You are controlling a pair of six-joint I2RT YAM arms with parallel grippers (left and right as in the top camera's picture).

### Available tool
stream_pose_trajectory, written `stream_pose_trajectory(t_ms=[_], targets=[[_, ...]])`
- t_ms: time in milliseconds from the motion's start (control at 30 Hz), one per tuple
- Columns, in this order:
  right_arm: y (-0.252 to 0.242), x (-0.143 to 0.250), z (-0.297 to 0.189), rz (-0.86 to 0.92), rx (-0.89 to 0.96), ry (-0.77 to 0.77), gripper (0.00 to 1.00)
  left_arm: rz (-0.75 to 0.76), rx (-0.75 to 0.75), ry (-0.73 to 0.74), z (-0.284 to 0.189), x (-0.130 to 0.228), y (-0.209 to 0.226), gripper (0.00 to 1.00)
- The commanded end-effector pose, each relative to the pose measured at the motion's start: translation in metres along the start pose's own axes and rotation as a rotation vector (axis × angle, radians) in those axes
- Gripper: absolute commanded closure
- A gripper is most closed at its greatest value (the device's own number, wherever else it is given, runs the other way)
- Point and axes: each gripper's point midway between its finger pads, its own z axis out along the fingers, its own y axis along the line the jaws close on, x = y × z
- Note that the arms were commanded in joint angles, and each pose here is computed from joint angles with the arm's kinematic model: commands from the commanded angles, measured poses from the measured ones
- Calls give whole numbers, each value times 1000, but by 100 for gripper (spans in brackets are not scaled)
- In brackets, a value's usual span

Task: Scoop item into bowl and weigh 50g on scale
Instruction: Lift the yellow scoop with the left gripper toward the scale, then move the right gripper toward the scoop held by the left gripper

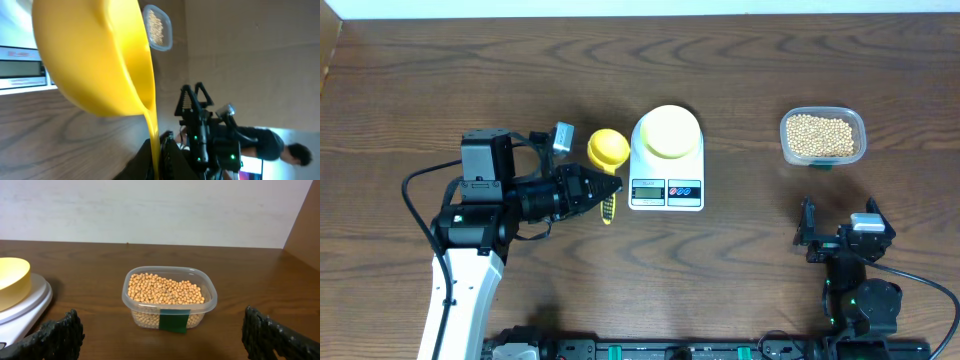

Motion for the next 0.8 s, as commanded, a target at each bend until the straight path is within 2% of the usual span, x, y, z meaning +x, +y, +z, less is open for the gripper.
stream_pose_trajectory(t_ms=[0, 233, 467, 633, 767], targets=[[2, 1, 0, -8, -9, -1, 1, 143, 84, 59, 3, 12, -25, 93], [4, 0, 0, 9, -22, -4, 1, 209, 26, 105, 22, 26, -24, 93], [69, -7, -15, 417, -411, 52, 1, 250, -5, 106, 30, 28, -23, 93], [83, -14, -22, 720, -504, 120, 1, 285, 13, 106, 34, 28, -29, 93], [92, -36, -30, 725, -601, 60, 1, 285, 4, 101, 34, 27, -27, 93]])
